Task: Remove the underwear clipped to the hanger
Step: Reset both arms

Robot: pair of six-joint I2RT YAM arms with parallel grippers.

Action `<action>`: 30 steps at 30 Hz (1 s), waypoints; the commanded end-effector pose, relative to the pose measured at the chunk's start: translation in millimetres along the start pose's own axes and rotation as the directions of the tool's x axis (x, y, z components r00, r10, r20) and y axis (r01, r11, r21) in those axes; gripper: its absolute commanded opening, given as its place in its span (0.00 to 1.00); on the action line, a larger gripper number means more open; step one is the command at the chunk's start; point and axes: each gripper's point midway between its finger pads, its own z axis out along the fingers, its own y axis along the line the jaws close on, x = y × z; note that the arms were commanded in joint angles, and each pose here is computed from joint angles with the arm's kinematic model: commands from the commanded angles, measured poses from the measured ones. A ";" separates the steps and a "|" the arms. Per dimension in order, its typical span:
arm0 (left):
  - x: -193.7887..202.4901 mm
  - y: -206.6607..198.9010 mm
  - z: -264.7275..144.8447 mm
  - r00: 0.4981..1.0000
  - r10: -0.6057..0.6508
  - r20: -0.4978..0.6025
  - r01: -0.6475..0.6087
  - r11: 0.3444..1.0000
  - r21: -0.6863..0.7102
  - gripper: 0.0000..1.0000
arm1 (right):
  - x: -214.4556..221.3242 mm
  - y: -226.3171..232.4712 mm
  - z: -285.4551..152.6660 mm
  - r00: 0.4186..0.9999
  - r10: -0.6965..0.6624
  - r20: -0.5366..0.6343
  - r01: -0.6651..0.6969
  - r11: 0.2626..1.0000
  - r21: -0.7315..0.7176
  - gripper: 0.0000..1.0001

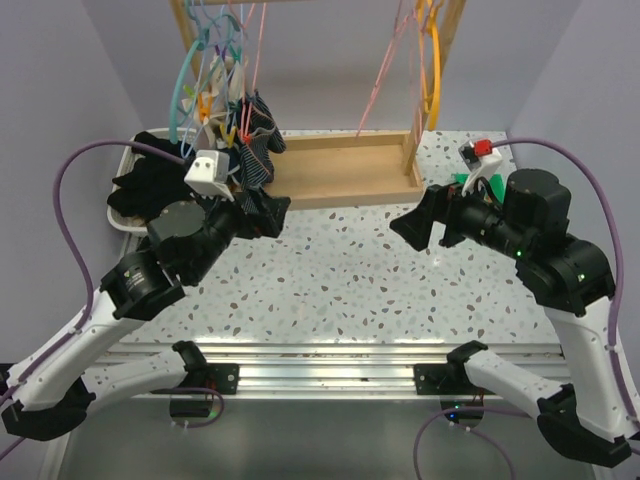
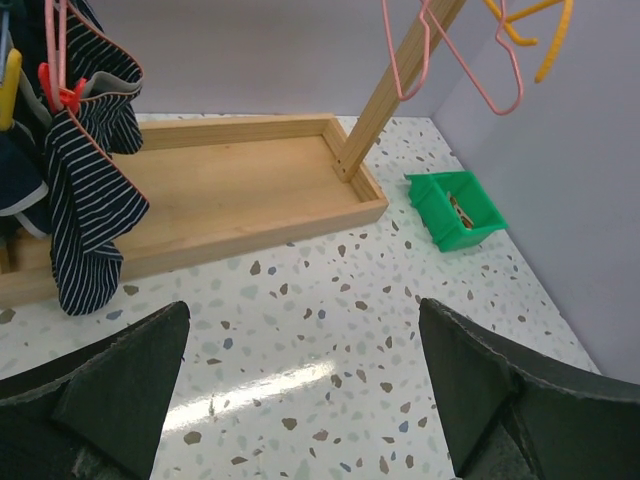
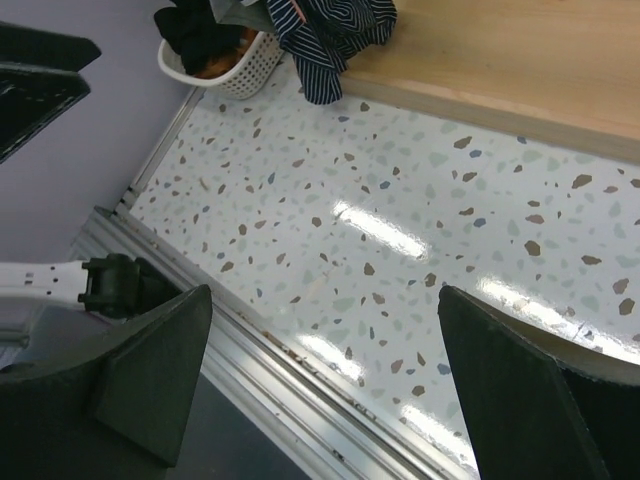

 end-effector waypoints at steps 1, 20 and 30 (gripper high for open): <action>-18.1 -18.6 10.6 0.998 -0.009 0.059 0.006 0.998 0.059 1.00 | 13.0 9.3 -12.9 1.000 -0.012 -0.015 0.011 0.998 -0.059 0.99; 7.1 -38.0 36.8 1.000 0.015 -0.020 -0.013 0.994 0.108 1.00 | -0.6 22.0 -61.6 0.980 0.025 0.195 -0.008 0.996 -0.087 0.98; 7.5 -39.3 36.7 1.000 0.017 -0.015 -0.015 0.993 0.120 1.00 | -4.5 24.6 -60.8 0.980 0.027 0.195 -0.009 0.995 -0.095 0.99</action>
